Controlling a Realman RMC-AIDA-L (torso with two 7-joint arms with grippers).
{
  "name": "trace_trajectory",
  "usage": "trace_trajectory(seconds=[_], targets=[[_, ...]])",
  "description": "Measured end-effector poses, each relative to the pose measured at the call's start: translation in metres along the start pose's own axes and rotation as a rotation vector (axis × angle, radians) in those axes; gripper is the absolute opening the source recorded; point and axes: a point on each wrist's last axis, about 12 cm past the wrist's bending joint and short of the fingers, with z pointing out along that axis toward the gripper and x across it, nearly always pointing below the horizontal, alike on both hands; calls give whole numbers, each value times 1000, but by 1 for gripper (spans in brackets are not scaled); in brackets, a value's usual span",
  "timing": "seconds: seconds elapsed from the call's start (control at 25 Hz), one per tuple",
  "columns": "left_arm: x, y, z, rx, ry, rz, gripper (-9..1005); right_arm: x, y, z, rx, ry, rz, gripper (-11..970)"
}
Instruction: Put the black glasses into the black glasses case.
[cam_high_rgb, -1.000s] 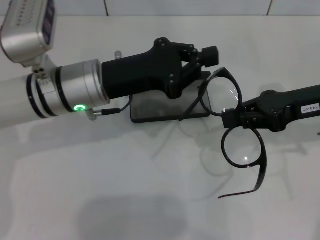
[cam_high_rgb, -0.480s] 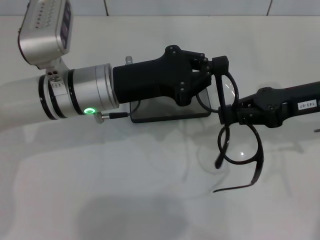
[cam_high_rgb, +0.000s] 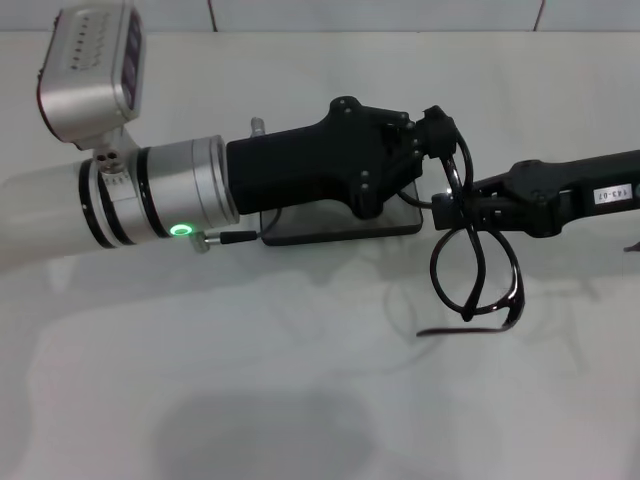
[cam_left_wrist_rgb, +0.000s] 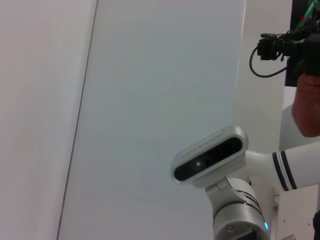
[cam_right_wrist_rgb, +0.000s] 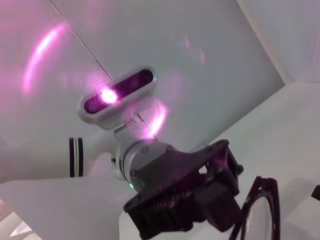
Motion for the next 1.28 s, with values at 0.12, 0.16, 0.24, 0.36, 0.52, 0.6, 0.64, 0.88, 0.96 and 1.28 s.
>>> trace_trajectory(seconds=[0.12, 0.16, 0.24, 0.36, 0.52, 0.6, 0.64, 0.88, 0.96, 1.28], targets=[[1, -1, 1, 0, -2, 0, 5, 0, 0, 0, -2, -1, 3, 112], [2, -1, 1, 0, -2, 3, 5, 0, 0, 0, -2, -1, 3, 112], [2, -1, 1, 0, -3, 5, 5, 0, 0, 0, 0, -2, 5, 112], [0, -1, -2, -12, -25, 4, 6, 1, 0, -1, 3, -5, 8, 112], [-6, -2, -12, -35, -103, 10, 6, 3, -1, -5, 18, -11, 13, 112], [-10, -7, -21, -38, -162, 16, 6, 4, -3, -7, 34, -23, 16, 112], [-12, -11, -29, -33, -201, 23, 6, 4, -4, -9, 50, -37, 18, 112], [-13, -35, -57, 9, -309, 70, 7, 5, -15, -29, 167, -185, 59, 112], [-12, -42, -64, 25, -322, 84, 7, 5, -19, -37, 213, -253, 78, 112], [-1, -51, -55, 175, -183, 59, 8, 3, -28, -51, 313, -493, 123, 112]])
